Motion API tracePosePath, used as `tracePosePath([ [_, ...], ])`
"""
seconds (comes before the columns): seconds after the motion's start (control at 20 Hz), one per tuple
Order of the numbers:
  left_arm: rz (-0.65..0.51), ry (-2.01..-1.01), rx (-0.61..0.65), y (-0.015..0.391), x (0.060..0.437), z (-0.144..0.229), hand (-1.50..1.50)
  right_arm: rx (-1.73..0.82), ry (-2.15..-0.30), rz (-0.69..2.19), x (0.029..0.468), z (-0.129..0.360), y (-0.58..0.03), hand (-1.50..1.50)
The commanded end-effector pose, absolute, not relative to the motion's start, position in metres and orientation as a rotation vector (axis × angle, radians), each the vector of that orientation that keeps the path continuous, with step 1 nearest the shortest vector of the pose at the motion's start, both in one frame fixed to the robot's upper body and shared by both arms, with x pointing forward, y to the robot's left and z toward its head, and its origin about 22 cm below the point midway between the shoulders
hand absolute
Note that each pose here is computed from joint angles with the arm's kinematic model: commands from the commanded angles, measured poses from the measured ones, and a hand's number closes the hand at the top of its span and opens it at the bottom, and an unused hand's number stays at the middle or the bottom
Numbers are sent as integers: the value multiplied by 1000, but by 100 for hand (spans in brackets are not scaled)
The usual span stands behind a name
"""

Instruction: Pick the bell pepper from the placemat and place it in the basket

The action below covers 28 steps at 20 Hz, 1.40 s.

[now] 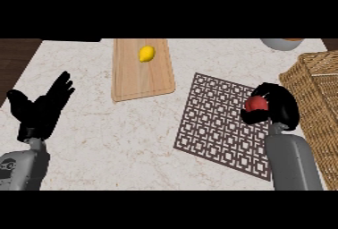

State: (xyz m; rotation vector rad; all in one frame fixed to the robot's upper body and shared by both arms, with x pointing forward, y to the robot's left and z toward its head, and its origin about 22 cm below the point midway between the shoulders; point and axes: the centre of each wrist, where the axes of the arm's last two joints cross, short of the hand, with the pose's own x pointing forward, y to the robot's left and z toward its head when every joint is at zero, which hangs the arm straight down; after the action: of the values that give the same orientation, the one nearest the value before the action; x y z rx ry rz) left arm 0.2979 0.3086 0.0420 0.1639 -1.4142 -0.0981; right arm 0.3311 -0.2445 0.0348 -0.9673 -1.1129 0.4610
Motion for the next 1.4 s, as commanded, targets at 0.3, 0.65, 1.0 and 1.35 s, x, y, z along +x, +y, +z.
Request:
tracePosePath([
  [0.3,-172,-1425,102,290,310,53,0,-1273,-1268,-224,399,144,-177,150],
  [0.65,-138,-1412,127,283,309,41,0,-1440,-1146,-337,435,200,-131,150],
  [1.0,-121,-1403,132,289,301,38,0,-1569,-1048,-399,458,246,-150,150],
  [1.35,-115,-1414,160,297,313,51,0,-1677,-1002,-467,467,296,-177,150],
])
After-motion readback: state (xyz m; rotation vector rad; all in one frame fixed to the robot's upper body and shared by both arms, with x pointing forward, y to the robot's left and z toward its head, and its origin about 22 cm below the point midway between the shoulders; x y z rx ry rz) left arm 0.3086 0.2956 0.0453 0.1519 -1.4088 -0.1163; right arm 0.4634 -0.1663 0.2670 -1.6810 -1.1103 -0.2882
